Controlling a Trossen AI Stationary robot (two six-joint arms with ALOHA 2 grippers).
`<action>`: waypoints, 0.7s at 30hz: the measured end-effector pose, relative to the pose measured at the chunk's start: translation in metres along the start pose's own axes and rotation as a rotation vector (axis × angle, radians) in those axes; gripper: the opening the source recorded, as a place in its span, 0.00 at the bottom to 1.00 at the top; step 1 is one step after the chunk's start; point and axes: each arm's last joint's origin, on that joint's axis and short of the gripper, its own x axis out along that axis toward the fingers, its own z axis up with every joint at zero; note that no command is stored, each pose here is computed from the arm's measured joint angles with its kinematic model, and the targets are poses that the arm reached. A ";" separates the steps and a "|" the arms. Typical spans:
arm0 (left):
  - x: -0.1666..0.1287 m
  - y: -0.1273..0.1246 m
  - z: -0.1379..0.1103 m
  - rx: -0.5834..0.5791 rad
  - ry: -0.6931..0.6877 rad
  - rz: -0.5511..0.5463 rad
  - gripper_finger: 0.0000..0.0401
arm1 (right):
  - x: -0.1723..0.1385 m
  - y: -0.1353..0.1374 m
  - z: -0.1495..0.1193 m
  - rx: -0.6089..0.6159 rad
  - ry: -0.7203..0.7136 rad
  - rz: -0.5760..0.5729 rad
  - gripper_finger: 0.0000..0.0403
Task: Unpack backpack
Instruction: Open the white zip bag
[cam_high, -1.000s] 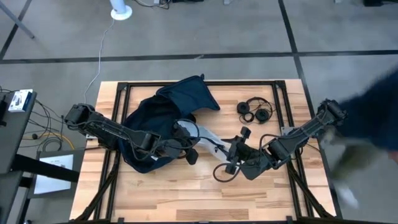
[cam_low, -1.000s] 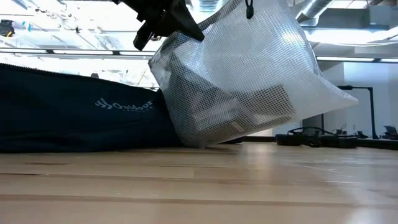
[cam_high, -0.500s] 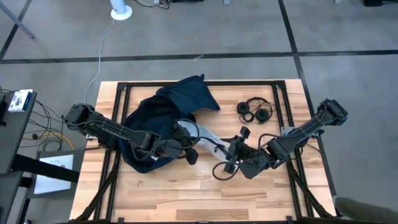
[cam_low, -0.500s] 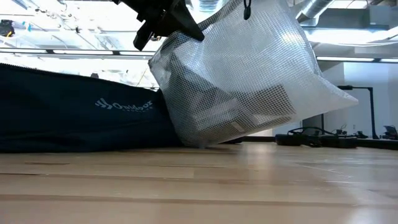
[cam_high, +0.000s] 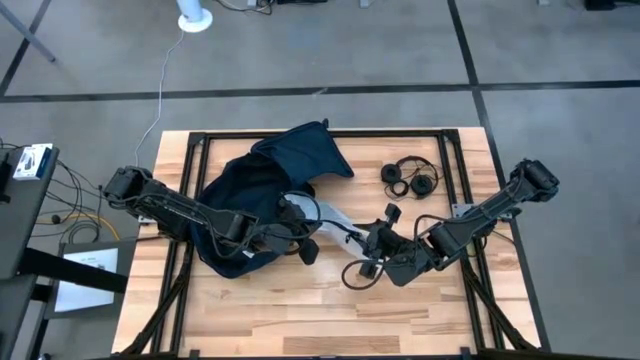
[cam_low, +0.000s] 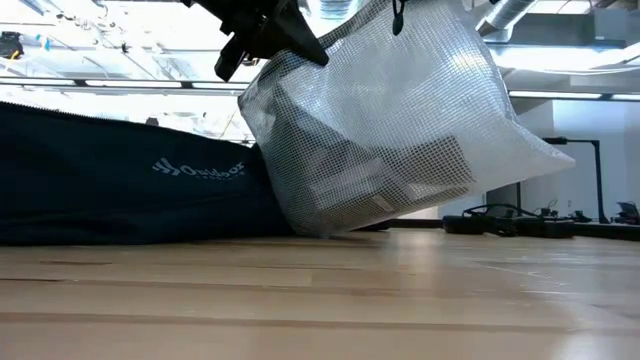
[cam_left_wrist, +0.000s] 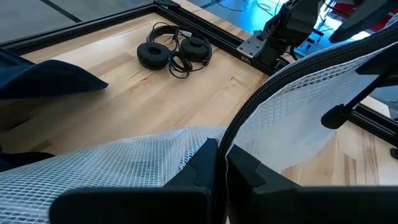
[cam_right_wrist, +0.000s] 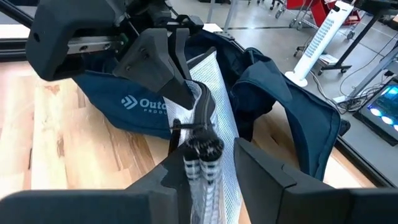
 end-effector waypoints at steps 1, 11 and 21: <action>0.000 0.000 0.000 0.000 0.000 0.000 0.00 | 0.001 0.000 0.001 -0.003 -0.003 -0.001 0.22; 0.000 0.000 0.000 0.002 0.001 0.001 0.00 | 0.002 -0.001 0.002 -0.013 -0.005 0.000 0.01; 0.003 0.006 -0.001 0.087 0.065 -0.003 0.12 | 0.002 0.000 0.002 -0.008 0.001 0.024 0.00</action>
